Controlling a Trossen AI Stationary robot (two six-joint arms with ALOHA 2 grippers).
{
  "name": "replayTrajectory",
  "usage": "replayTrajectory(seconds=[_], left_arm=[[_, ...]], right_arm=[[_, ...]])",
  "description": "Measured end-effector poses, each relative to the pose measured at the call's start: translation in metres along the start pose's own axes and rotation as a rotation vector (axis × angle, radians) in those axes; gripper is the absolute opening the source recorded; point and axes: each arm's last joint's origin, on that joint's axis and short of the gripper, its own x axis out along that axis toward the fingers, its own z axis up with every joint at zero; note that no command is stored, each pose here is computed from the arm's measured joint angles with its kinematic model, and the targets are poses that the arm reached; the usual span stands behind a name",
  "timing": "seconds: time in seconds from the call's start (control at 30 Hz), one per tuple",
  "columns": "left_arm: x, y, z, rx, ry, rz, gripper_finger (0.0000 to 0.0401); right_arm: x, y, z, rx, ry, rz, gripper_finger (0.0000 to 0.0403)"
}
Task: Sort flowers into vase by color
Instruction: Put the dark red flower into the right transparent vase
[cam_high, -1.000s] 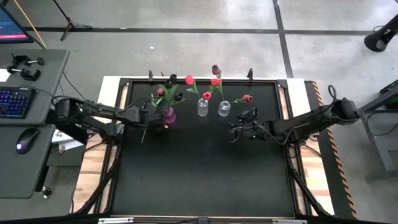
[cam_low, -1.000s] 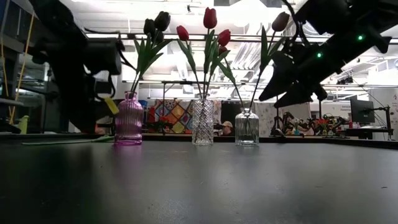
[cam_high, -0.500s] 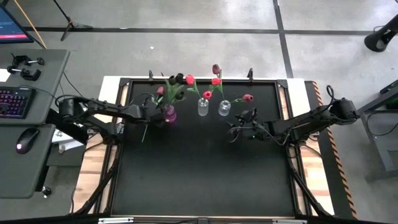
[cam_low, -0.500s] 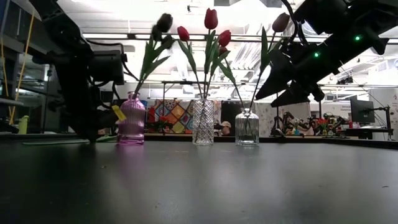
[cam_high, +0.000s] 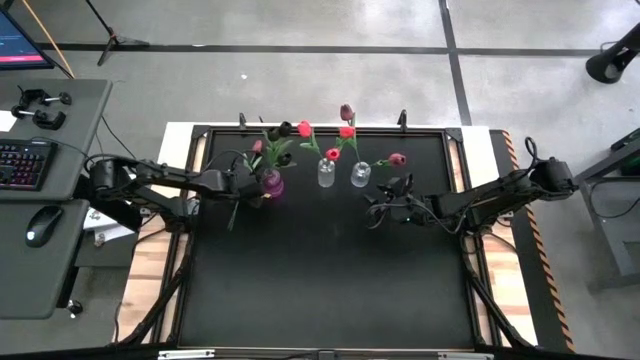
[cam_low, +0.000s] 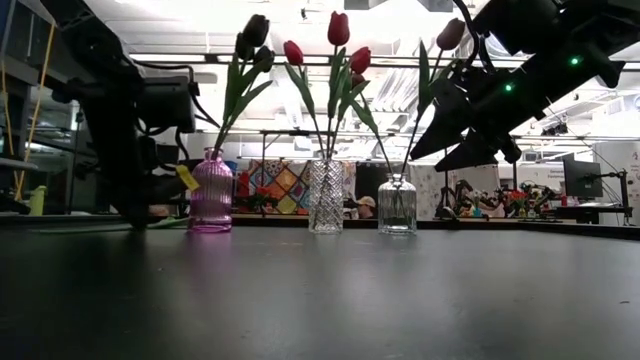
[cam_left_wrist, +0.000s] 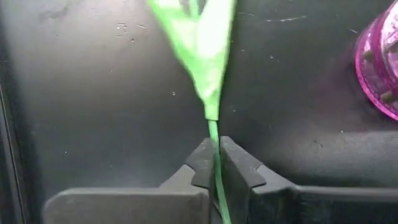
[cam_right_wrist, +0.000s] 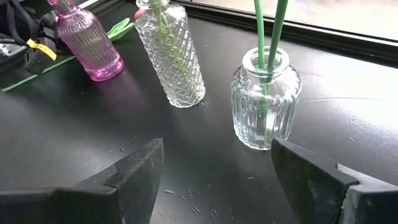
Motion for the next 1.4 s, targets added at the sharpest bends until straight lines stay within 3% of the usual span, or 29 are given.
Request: replayTrajectory(seconds=[0.3, 0.47, 0.77, 1.13, 1.4], left_arm=[[-0.007, 0.008, -0.002, 0.021, -0.012, 0.014, 0.0001], [-0.025, 0.018, 0.000, -0.035, -0.114, 0.035, 0.0000], [-0.056, 0.024, -0.004, -0.072, -0.247, -0.119, 0.0000], [-0.092, 0.040, -0.008, -0.171, -0.634, -0.075, 0.0000], [-0.112, 0.033, -0.018, -0.195, -0.872, -0.075, 0.0000]], right_arm=[[0.000, 0.000, 0.000, 0.000, 0.005, 0.006, 0.0286], [0.000, 0.001, 0.000, 0.005, 0.001, 0.010, 0.0286], [0.000, 0.001, 0.001, 0.009, -0.003, 0.013, 0.0286], [0.000, 0.001, 0.001, 0.009, -0.004, 0.013, 0.0286], [0.000, 0.001, 0.001, 0.009, -0.004, 0.013, 0.0286]])
